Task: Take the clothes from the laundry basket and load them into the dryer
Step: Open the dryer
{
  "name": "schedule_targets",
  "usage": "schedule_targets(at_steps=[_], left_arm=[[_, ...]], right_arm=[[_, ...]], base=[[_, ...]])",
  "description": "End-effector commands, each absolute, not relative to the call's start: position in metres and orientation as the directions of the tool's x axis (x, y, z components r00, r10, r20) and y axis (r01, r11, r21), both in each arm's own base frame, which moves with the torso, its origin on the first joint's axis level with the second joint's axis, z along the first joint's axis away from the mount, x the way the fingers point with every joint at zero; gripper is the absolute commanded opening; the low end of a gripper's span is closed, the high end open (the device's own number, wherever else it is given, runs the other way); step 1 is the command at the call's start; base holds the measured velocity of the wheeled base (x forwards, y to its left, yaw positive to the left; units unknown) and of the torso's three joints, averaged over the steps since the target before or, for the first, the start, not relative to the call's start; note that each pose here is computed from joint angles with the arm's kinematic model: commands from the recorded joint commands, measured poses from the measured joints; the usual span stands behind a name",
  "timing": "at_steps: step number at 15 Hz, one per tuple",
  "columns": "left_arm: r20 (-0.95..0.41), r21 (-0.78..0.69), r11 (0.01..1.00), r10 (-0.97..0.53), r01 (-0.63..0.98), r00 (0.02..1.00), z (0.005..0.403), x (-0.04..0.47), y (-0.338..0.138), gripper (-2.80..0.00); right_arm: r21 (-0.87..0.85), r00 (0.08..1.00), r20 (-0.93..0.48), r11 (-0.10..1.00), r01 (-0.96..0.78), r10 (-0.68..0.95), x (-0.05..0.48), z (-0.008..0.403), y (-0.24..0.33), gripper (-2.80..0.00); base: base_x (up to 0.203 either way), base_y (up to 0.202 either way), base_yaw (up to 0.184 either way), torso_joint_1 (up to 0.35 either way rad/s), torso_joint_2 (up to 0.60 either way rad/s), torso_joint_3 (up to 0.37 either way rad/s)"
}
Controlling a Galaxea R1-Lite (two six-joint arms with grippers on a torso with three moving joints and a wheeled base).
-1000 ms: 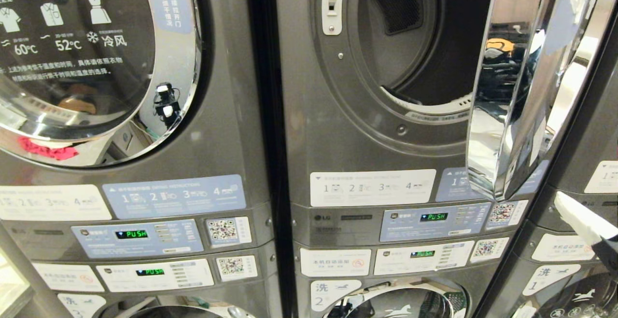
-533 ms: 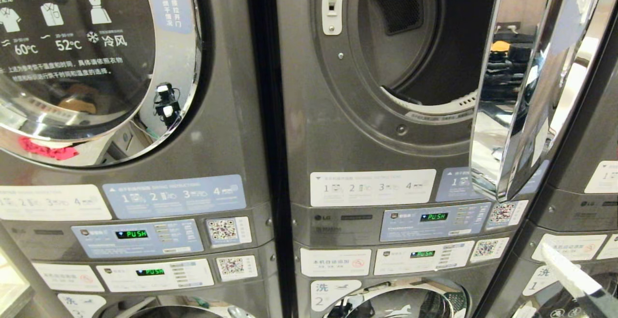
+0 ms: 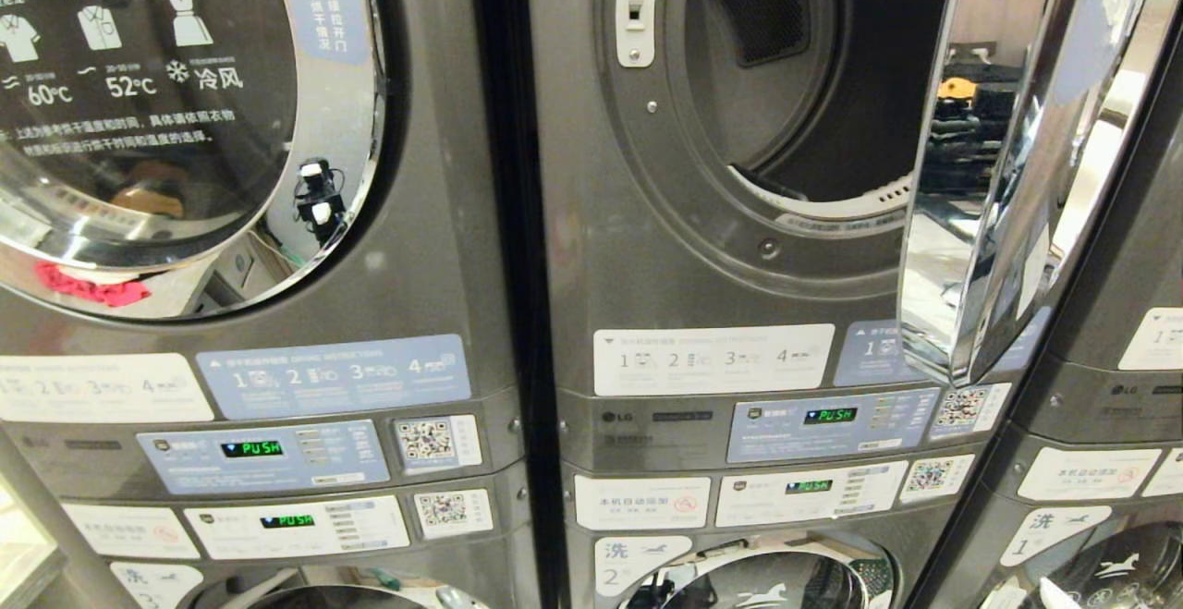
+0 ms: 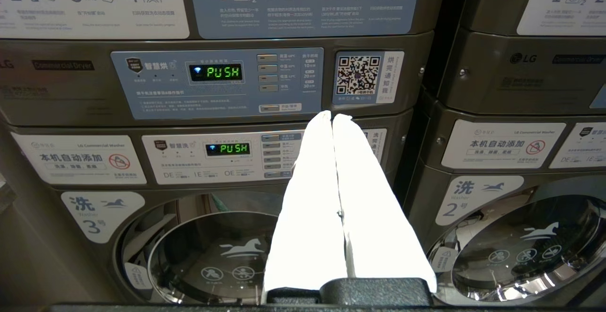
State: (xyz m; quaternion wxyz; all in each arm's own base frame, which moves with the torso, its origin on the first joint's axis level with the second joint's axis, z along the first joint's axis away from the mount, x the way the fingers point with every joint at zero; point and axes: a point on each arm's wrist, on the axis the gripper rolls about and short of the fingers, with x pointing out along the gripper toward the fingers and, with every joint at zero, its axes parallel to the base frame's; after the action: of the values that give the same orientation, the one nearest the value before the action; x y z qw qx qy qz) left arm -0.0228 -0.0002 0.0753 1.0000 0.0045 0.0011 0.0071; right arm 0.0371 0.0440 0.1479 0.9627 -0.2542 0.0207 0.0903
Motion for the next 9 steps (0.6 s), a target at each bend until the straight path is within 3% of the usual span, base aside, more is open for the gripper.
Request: schedule_targets(at_steps=[1,9], left_arm=[[-0.003,0.008,1.000,0.015,-0.015,1.000,0.0749,-0.0227,-0.0001,-2.80],[-0.003,0.008,1.000,0.015,-0.015,1.000,0.0749,-0.0227,-0.0001,-2.80]], right_arm=[[-0.483,0.984,-0.079,0.858,-0.177,0.159,0.0349,0.1509,0.0379,0.00],[-0.555,0.976,-0.133,0.803,-0.218,0.173,0.0347,0.1463,0.0381,0.00]], base=[[0.000,0.000,0.000,0.000,0.00,0.000],[0.000,0.000,0.000,0.000,0.00,0.000]])
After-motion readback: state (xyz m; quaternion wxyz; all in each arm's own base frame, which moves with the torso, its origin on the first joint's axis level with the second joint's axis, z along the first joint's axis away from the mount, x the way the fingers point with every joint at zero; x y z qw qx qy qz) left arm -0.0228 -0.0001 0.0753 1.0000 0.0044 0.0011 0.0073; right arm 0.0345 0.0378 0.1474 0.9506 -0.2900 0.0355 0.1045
